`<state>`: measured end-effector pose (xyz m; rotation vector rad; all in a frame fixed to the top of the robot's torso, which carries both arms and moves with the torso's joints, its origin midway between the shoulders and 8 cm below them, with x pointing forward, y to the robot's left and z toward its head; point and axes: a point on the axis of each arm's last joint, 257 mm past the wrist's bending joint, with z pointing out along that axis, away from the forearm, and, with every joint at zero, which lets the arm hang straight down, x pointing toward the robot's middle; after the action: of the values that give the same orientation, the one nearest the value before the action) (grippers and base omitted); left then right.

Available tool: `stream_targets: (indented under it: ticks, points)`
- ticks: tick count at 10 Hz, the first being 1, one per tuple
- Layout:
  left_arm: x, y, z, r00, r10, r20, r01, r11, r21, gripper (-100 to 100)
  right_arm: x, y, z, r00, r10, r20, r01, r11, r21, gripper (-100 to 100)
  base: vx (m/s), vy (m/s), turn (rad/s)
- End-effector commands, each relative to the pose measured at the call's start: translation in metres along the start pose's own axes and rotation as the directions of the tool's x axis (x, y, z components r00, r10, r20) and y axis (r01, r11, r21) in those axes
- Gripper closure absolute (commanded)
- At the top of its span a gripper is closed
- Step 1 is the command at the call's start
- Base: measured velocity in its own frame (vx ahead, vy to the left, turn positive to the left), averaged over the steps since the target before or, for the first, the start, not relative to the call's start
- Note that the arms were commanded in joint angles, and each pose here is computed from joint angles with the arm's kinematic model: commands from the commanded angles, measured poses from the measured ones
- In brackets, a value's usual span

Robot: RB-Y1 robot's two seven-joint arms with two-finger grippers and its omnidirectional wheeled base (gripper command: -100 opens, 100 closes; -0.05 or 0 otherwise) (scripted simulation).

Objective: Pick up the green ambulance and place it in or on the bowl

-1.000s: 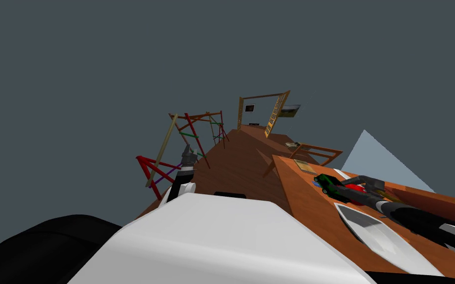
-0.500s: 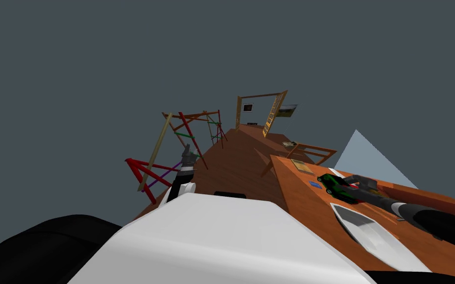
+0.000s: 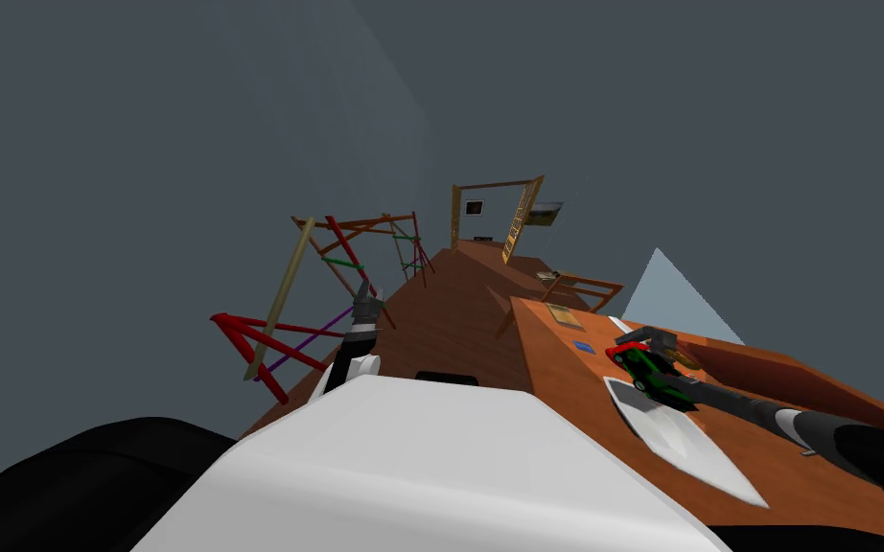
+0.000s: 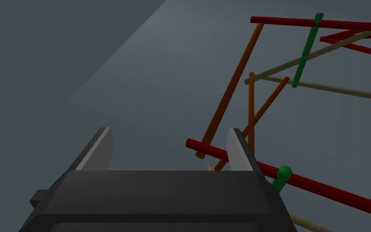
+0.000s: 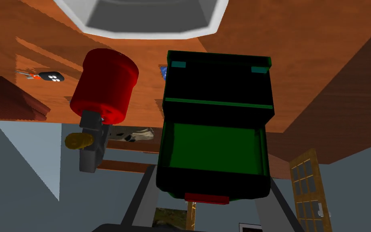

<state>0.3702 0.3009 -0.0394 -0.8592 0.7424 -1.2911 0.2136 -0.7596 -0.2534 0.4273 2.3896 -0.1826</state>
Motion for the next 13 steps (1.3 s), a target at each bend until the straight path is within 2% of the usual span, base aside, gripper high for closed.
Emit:
stream_targets:
  ticks: [1, 3, 5, 6, 7, 11, 12, 13]
  points:
    - [0.0, 0.0, 0.0, 1.0, 0.0, 0.0, 0.0, 1.0, 0.0, 0, 0.019, 0.004, -0.001, 0.998, -0.035, -0.05, 0.034, 0.999, -0.021, 100, -0.035, -0.196, -0.075]
    - [0.0, 0.0, 0.0, 1.0, 0.0, 0.0, 0.0, 1.0, 0.0, 0, 0.043, 0.01, -0.003, 0.991, -0.076, -0.114, 0.07, 0.996, -0.051, 100, -0.062, -0.175, -0.092]
    - [0.0, 0.0, 0.0, 1.0, 0.0, 0.0, 0.0, 1.0, 0.0, 0, 0.058, 0.017, -0.006, 0.982, -0.106, -0.158, 0.094, 0.992, -0.082, 100, -0.045, -0.153, -0.058]
    - [0.0, 0.0, 0.0, 1.0, 0.0, 0.0, 0.0, 1.0, 0.0, 0, 0.055, 0.014, -0.005, 0.985, -0.095, -0.145, 0.086, 0.994, -0.068, 100, -0.018, -0.057, -0.014]
    - [0.0, 0.0, 0.0, 1.0, 0.0, 0.0, 0.0, 1.0, 0.0, 0, 0.057, 0.015, -0.006, 0.984, -0.098, -0.149, 0.088, 0.994, -0.071, -100, -0.006, -0.013, -0.001]
    - [0.0, 0.0, 0.0, 1.0, 0.0, 0.0, 0.0, 1.0, 0.0, 0, 0.058, 0.015, -0.006, 0.984, -0.098, -0.15, 0.088, 0.994, -0.071, -100, -0.001, -0.002, 0.0]
    - [0.0, 0.0, 0.0, 1.0, 0.0, 0.0, 0.0, 1.0, 0.0, 0, 0.058, 0.015, -0.006, 0.984, -0.098, -0.15, 0.088, 0.994, -0.071, 0, 0.0, 0.0, 0.0]
    - [0.0, 0.0, 0.0, 1.0, 0.0, 0.0, 0.0, 1.0, 0.0, 0, 0.047, 0.019, -0.009, 0.983, -0.102, -0.155, 0.09, 0.993, -0.082, -100, 0.009, -0.017, -0.077]
